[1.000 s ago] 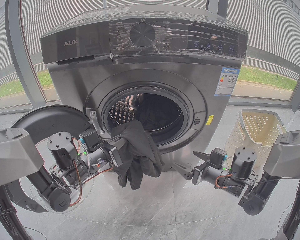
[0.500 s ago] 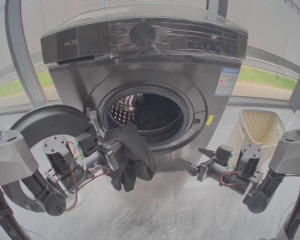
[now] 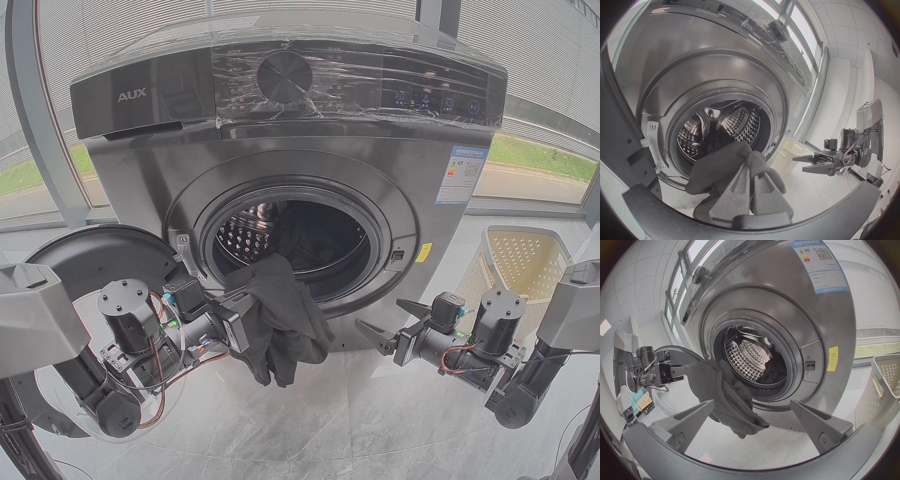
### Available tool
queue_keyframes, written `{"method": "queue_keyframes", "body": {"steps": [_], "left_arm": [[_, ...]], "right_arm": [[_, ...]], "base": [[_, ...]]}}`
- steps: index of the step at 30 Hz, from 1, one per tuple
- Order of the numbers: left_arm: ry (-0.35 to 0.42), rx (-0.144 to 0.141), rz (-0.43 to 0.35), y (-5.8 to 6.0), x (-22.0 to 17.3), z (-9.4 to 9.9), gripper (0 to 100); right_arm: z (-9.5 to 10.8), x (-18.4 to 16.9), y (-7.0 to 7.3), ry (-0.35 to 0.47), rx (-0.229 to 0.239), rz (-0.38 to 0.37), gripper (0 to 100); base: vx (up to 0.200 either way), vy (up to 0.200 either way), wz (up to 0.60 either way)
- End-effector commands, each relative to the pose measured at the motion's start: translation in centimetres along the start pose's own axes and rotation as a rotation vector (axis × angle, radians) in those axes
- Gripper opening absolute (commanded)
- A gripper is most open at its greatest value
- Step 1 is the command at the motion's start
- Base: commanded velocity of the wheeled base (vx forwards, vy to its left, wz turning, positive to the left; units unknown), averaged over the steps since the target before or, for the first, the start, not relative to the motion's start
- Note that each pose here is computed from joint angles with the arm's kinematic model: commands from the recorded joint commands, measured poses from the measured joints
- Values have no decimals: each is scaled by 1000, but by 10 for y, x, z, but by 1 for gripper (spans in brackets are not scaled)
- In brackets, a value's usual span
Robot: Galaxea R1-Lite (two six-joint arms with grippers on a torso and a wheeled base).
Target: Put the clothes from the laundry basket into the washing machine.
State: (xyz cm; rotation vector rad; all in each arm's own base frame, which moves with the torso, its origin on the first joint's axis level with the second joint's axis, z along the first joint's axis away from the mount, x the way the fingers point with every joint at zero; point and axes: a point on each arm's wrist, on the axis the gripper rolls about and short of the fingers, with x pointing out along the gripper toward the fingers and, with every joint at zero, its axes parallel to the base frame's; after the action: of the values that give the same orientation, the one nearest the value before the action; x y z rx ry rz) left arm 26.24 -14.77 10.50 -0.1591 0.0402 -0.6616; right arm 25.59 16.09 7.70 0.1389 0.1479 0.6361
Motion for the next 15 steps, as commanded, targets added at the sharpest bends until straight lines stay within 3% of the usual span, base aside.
{"method": "queue_keyframes", "body": {"steps": [1,4,13,15], "left_arm": [[10,-2,2,1,1,-4,0],[17,-1,-1,0,1,-6,0],[15,-1,0,0,2,-5,0],[21,-2,0,0,3,-7,0]], "right_arm": [[-2,0,1,8,1,3,100],[-2,0,1,9,0,4,100],[-1,0,2,4,-2,7,100],[-1,0,2,5,-2,8,100]], "base": [[200,0,0],[200,0,0],[0,0,0],[200,0,0]]}}
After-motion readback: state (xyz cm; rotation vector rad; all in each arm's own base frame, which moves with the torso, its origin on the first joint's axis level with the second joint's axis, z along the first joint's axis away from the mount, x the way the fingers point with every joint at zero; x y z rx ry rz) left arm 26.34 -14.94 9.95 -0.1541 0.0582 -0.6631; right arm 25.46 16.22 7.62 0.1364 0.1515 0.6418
